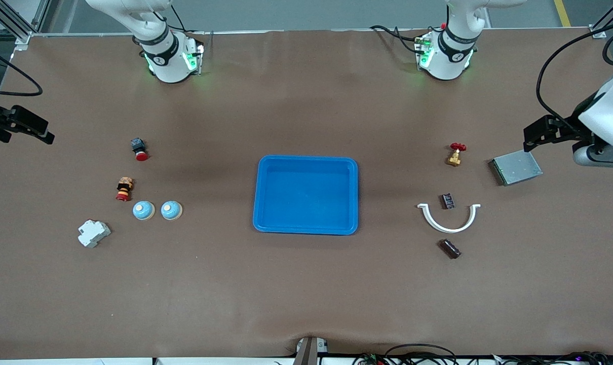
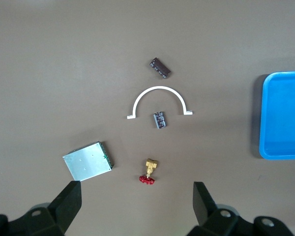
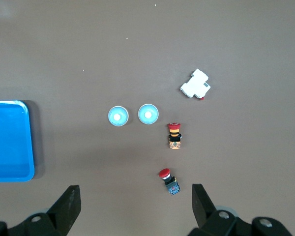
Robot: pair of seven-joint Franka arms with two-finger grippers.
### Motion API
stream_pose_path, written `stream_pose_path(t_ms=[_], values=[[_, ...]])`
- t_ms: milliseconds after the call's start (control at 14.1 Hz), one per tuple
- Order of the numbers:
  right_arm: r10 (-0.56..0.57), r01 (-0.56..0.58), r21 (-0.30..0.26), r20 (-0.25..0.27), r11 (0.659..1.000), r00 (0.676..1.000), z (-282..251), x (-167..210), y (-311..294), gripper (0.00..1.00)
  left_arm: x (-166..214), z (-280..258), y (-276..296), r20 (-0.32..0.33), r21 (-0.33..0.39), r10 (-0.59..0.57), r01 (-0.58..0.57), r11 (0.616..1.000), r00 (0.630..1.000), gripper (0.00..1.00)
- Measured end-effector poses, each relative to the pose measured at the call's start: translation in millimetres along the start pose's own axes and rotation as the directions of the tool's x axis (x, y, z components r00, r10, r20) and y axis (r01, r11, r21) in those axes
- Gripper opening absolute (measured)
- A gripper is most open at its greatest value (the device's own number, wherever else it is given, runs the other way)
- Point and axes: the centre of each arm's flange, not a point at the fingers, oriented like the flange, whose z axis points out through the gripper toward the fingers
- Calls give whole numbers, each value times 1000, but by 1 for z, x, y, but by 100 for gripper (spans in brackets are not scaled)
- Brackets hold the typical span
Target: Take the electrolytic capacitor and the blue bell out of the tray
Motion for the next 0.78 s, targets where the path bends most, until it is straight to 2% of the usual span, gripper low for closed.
stream_pose_path(t_ms=[779], values=[[0, 0, 4, 10, 1000, 1000, 2, 0, 0, 100, -3, -4, -7, -7, 1, -32, 32, 999, 999, 100]])
